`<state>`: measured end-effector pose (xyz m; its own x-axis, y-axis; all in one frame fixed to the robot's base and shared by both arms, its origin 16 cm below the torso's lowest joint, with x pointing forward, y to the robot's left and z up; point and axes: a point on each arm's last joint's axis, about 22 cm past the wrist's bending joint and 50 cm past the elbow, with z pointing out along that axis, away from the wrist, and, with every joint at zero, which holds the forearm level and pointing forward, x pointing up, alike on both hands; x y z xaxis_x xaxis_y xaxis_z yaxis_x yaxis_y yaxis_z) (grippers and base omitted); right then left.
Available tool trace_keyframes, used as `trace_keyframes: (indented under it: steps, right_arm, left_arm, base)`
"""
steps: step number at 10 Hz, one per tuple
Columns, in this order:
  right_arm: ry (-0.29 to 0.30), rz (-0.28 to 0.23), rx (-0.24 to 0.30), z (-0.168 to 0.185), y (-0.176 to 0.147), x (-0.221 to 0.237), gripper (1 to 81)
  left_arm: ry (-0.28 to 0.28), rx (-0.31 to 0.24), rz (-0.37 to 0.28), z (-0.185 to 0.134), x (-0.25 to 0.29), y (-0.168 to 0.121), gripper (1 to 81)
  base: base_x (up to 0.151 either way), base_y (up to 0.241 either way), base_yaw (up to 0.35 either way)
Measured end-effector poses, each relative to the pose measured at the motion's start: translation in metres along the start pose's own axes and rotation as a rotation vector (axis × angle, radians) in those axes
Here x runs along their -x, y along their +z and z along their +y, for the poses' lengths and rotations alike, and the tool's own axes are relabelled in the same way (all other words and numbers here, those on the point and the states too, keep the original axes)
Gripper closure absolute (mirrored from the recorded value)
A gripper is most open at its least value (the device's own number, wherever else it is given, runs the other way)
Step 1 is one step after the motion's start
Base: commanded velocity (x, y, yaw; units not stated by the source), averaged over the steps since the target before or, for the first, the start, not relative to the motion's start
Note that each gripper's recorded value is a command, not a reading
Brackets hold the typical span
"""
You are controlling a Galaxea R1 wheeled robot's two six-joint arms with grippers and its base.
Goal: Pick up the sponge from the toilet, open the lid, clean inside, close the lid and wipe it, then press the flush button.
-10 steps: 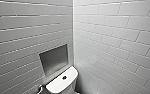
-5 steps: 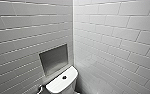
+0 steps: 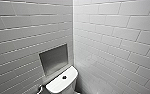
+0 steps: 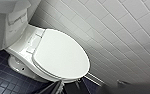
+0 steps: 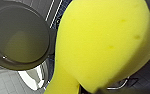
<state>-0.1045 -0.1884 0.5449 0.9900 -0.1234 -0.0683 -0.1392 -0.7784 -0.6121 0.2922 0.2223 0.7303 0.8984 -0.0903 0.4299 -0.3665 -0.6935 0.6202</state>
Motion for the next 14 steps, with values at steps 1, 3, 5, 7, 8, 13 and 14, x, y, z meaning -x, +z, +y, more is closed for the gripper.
trace_keyframes:
  steps: [1, 3, 5, 7, 8, 13, 14]
  right_arm:
    - [0.0, 0.008, 0.001, 0.0, 0.0, -0.002, 81.1]
    - [0.003, 0.01, -0.001, -0.002, 0.002, -0.002, 81.1]
    - [0.004, 0.01, -0.006, -0.005, 0.003, -0.002, 81.1]
    - [0.003, 0.012, -0.007, -0.005, 0.003, -0.004, 81.1]
    - [0.006, 0.011, -0.007, -0.005, 0.004, -0.005, 81.1]
    - [0.016, 0.011, -0.003, -0.005, 0.004, -0.007, 81.1]
    - [0.017, 0.012, -0.004, -0.005, 0.004, -0.007, 81.1]
  left_arm:
    - [0.006, 0.011, -0.007, 0.006, -0.019, -0.003, 81.1]
    - [0.031, 0.03, 0.009, 0.02, -0.068, -0.012, 1.0]
    - [0.031, 0.044, 0.025, 0.031, -0.108, -0.023, 1.0]
    - [0.048, 0.058, 0.033, 0.043, -0.142, -0.034, 81.1]
    - [0.009, 0.068, 0.041, 0.045, -0.16, -0.034, 81.1]
    - [-0.075, 0.013, 0.094, 0.01, -0.225, -0.024, 1.0]
    - [-0.088, 0.0, 0.088, 0.003, -0.232, -0.015, 1.0]
  base:
    - [0.0, 0.0, 0.0]
    - [0.0, 0.0, 0.0]
    - [0.0, 0.0, 0.0]
    - [0.0, 0.0, 0.0]
    - [0.0, 0.0, 0.0]
    - [0.0, 0.0, 0.0]
    - [0.0, 0.0, 0.0]
